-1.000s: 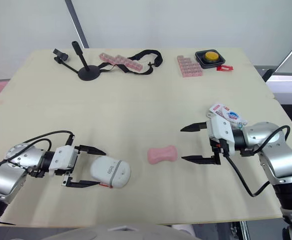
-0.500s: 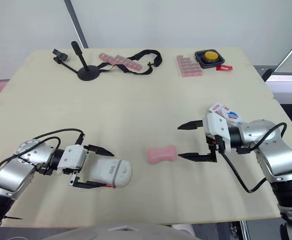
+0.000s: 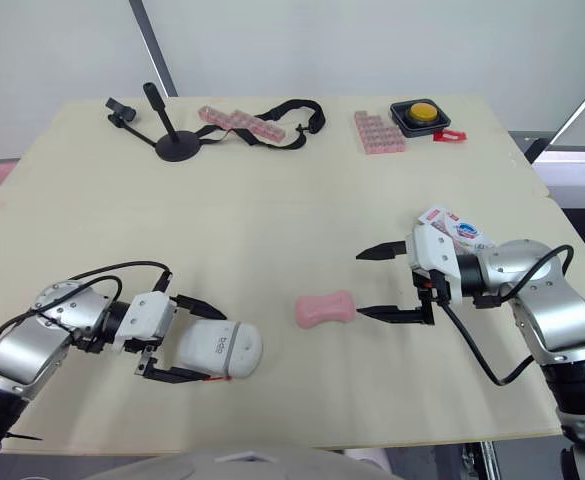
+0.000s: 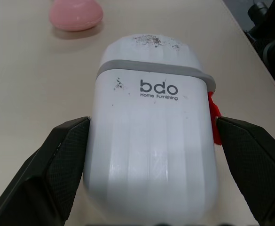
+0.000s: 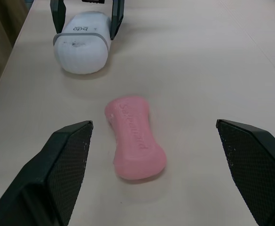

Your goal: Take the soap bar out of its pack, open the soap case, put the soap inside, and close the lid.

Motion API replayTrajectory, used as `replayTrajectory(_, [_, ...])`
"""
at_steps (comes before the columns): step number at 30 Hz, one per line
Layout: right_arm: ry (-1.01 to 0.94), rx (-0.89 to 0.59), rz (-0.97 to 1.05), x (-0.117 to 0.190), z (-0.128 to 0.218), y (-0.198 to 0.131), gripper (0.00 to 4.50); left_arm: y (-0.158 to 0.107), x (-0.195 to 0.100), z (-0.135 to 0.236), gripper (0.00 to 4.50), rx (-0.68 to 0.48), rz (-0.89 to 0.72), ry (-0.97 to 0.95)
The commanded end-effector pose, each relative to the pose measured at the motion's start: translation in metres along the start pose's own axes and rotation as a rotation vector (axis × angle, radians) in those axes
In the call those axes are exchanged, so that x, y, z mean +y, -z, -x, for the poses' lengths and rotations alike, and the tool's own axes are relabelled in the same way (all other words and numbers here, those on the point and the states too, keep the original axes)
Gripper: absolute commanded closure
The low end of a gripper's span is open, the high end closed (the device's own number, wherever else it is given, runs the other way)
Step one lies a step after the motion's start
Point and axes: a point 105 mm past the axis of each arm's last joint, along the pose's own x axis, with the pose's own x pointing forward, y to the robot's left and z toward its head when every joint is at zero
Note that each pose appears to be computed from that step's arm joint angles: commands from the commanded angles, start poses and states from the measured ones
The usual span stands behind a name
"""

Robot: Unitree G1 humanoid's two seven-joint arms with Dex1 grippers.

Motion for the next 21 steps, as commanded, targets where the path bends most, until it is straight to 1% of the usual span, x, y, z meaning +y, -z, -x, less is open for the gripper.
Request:
replayTrajectory(1, [0.001,-0.016,0.023,0.0002,0.0016,-0.0062,0.02,-0.0004,0.0019,0.006,0.0,0.006,-0.013,-0.016])
replayTrajectory(11, [-0.006,-0.019,0.013,0.0008,-0.0002,-0.0041,0.02,0.0058,-0.0036,0.0043,0.0,0.015,-0.019,0.01])
replayTrajectory(20, [-0.007,-0.021,0.004,0.0009,-0.0007,-0.0025,0.02,0.0063,-0.0004,0.0034,0.0,0.012,-0.038,-0.009])
replayTrajectory(21, [-0.007,-0.021,0.004,0.0008,-0.0007,-0.0026,0.0,0.0078,-0.0006,0.0032,0.41,0.015,-0.04,-0.007])
